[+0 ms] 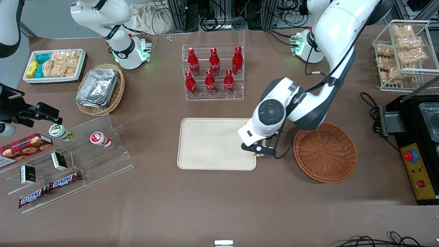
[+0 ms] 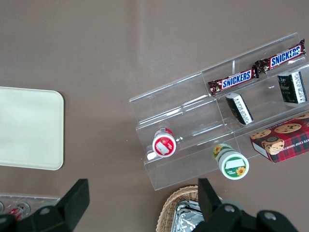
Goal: Place sandwich from basket to tray
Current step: 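Lower the sandwich onto the cream tray and open the left gripper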
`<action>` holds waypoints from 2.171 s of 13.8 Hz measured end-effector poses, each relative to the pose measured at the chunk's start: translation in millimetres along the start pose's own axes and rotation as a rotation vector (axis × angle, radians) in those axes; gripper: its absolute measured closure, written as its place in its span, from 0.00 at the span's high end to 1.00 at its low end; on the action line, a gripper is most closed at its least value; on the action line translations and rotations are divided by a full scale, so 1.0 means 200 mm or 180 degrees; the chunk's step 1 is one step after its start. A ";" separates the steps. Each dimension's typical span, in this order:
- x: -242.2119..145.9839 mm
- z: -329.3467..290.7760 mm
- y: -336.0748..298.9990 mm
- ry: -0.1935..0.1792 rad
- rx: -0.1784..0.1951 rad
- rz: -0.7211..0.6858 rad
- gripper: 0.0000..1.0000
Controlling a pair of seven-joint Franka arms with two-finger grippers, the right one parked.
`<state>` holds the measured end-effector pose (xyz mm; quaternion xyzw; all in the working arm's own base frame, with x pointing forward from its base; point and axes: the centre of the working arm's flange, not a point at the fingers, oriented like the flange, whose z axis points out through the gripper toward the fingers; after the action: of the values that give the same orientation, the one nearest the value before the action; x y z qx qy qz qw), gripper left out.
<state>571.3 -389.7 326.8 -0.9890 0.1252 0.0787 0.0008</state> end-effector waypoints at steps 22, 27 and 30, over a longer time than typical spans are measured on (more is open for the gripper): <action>0.05 0.51 0.18 -0.0142 -0.0143 -0.0104 0.57; 0.07 0.45 0.15 -0.0084 -0.0150 -0.0165 1.00; 0.13 0.16 -0.03 0.0114 -0.0106 -0.0340 1.00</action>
<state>592.4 -389.2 290.2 -0.9954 0.0709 0.0629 -0.0138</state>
